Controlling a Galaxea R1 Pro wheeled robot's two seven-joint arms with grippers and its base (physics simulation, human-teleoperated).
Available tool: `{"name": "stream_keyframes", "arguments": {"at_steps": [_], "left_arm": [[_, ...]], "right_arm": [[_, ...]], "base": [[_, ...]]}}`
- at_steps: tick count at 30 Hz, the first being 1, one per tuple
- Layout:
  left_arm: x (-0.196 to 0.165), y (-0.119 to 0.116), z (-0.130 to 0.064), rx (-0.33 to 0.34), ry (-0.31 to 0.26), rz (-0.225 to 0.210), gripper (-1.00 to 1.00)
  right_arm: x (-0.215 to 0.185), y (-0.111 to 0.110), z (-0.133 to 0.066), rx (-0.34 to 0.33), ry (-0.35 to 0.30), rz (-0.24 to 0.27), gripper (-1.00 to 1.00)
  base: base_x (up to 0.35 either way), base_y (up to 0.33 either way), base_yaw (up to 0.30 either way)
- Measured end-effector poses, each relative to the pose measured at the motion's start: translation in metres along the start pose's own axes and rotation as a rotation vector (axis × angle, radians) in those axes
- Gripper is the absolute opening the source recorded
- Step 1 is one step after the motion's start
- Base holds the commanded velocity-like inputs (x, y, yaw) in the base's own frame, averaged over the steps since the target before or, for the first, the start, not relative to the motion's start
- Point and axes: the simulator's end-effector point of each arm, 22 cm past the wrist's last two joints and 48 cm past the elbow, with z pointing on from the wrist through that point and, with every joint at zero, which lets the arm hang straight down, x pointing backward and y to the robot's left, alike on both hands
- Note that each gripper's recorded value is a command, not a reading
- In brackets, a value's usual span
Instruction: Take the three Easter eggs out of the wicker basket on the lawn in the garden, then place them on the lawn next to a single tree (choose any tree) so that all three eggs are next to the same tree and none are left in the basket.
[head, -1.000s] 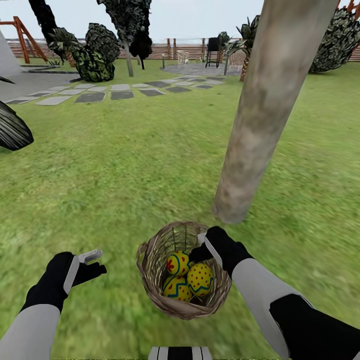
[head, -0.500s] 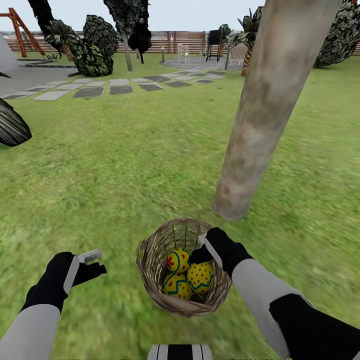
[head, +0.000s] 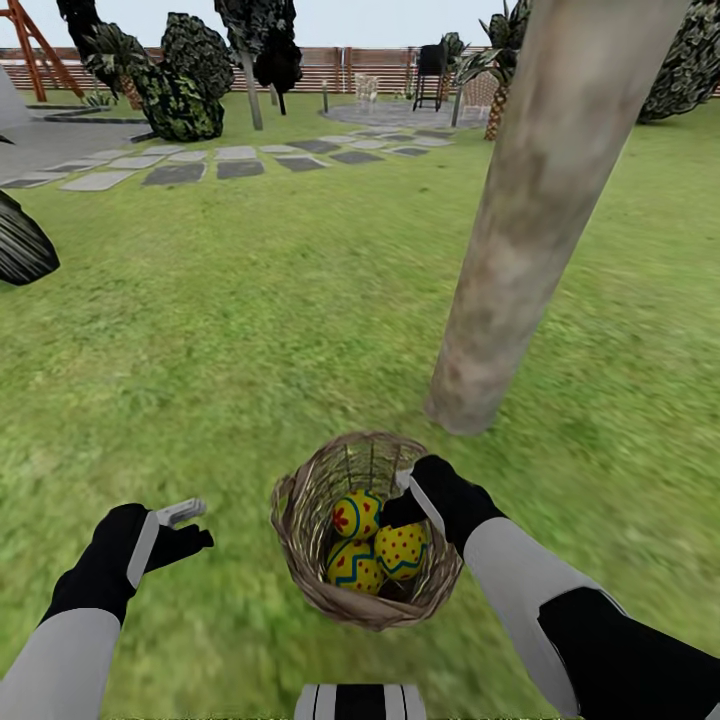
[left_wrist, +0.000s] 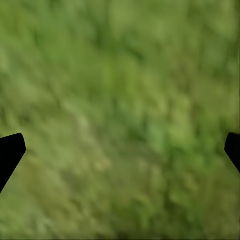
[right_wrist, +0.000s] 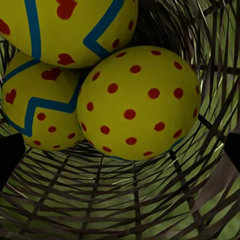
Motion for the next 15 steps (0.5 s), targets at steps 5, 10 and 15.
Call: {"name": "stream_keyframes", "arguments": {"at_steps": [5, 10, 15], "left_arm": [[0.003, 0.0, 0.004, -0.002, 0.009, 0.003, 1.0], [0.007, -0.003, 0.008, -0.003, 0.02, 0.009, 1.0], [0.015, -0.004, 0.021, -0.004, 0.031, 0.012, 1.0]], "right_arm": [[0.0, 0.0, 0.003, -0.004, 0.0, 0.001, 1.0], [-0.004, -0.001, 0.004, -0.004, -0.009, 0.004, 1.0], [-0.004, -0.002, 0.014, -0.005, -0.018, 0.004, 1.0]], "base": [[0.0, 0.0, 0.0], [0.0, 0.0, 0.0], [0.0, 0.0, 0.0]]}}
